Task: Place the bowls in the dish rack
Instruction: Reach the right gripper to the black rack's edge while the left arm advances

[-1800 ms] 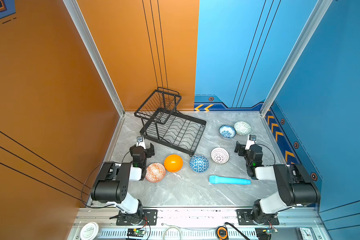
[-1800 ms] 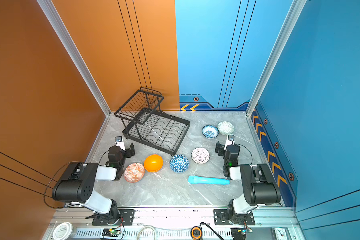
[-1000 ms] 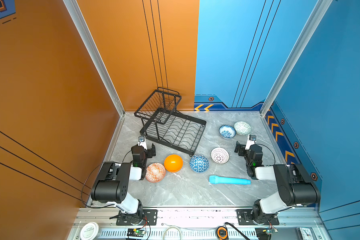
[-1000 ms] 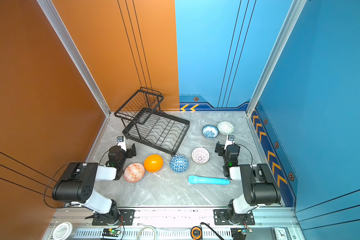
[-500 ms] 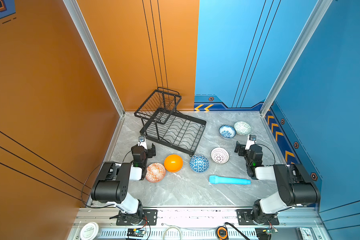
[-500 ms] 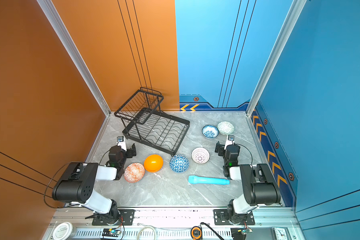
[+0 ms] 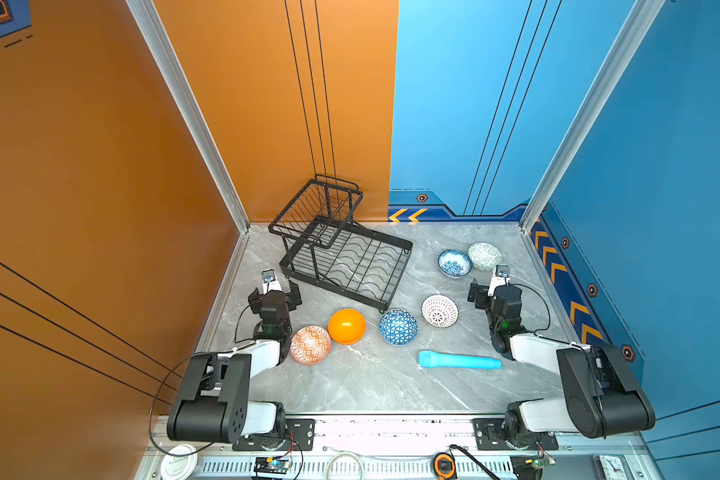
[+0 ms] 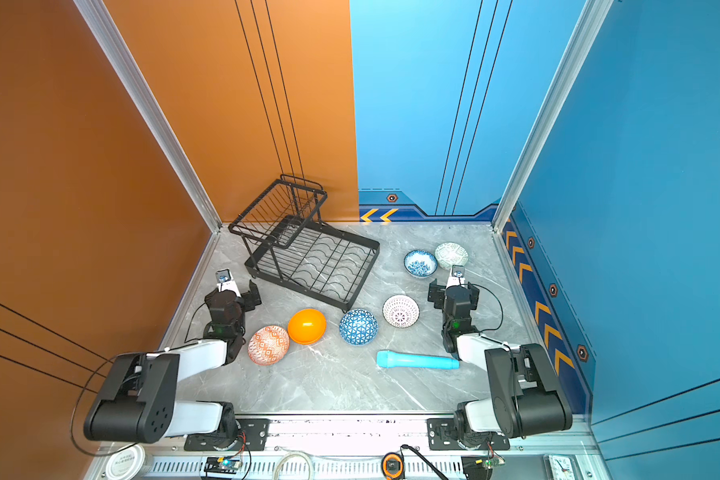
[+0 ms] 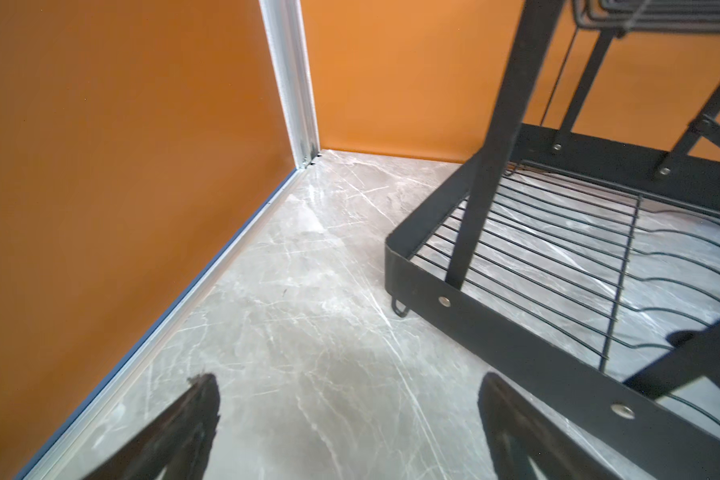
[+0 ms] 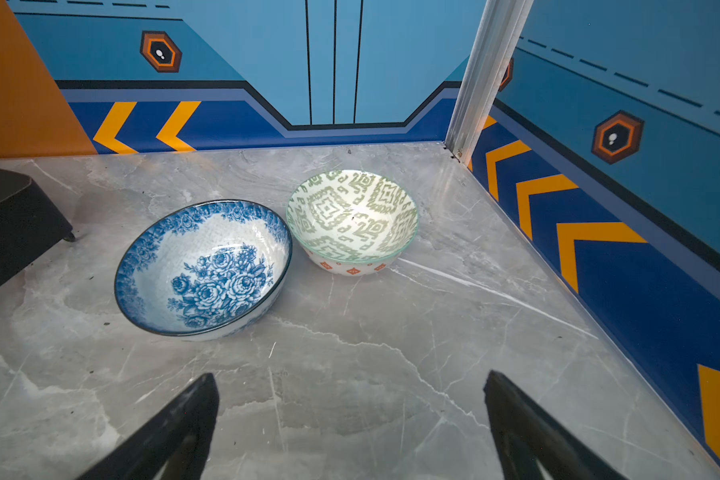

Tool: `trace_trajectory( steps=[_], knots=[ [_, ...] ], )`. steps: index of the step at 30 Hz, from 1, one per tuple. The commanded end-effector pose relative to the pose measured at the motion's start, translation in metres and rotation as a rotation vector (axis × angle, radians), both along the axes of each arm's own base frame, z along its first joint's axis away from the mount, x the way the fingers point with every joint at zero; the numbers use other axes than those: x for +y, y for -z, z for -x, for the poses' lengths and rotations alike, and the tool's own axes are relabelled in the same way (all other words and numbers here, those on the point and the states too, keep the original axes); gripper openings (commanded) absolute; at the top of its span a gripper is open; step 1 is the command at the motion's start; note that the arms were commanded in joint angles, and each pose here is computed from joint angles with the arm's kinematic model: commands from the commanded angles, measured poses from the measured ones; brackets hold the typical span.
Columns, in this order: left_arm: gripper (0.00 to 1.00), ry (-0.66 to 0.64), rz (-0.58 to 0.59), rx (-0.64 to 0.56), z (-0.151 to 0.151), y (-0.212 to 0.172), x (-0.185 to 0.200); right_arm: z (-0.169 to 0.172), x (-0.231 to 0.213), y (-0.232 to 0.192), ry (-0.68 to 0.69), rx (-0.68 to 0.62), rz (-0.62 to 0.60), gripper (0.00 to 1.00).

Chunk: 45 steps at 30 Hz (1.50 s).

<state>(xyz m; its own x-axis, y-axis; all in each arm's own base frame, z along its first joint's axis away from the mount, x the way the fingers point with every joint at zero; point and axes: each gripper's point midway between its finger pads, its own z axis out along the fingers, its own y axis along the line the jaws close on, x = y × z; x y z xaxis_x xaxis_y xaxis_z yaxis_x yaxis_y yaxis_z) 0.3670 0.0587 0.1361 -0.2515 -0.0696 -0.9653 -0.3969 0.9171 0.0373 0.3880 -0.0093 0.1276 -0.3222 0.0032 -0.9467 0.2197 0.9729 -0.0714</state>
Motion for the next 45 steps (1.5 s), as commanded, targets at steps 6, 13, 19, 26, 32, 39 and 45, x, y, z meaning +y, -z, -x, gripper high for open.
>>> trace_trajectory(
  steps=[6, 13, 19, 26, 32, 39, 45],
  knots=[
    [0.98, -0.204, 0.087, 0.083, 0.023, -0.004, 0.019, 0.013, -0.036, -0.034, 0.257, 0.022, -0.008, 1.00],
    [0.98, -0.235, 0.178, 0.085, 0.034, -0.033, 0.015, 0.009, -0.019, -0.051, 0.163, 0.056, -0.158, 1.00],
    [0.98, -0.162, 0.278, 0.161, 0.038, -0.047, -0.008, 0.002, 0.014, -0.060, 0.051, 0.162, -0.251, 1.00],
    [0.98, 0.008, 0.463, 0.187, 0.040, -0.040, -0.065, -0.009, 0.074, -0.061, -0.036, 0.210, -0.320, 1.00],
    [0.98, 0.248, 0.440, 0.199, 0.034, -0.051, -0.132, -0.026, 0.149, -0.051, -0.163, 0.299, -0.326, 1.00],
    [0.98, 0.362, 0.452, 0.240, 0.043, -0.035, -0.170, -0.040, 0.221, -0.029, -0.246, 0.395, -0.376, 1.00],
    [0.98, 0.383, 0.474, 0.239, 0.043, -0.029, -0.177, -0.050, 0.254, 0.000, -0.262, 0.469, -0.416, 0.93]
  ],
)
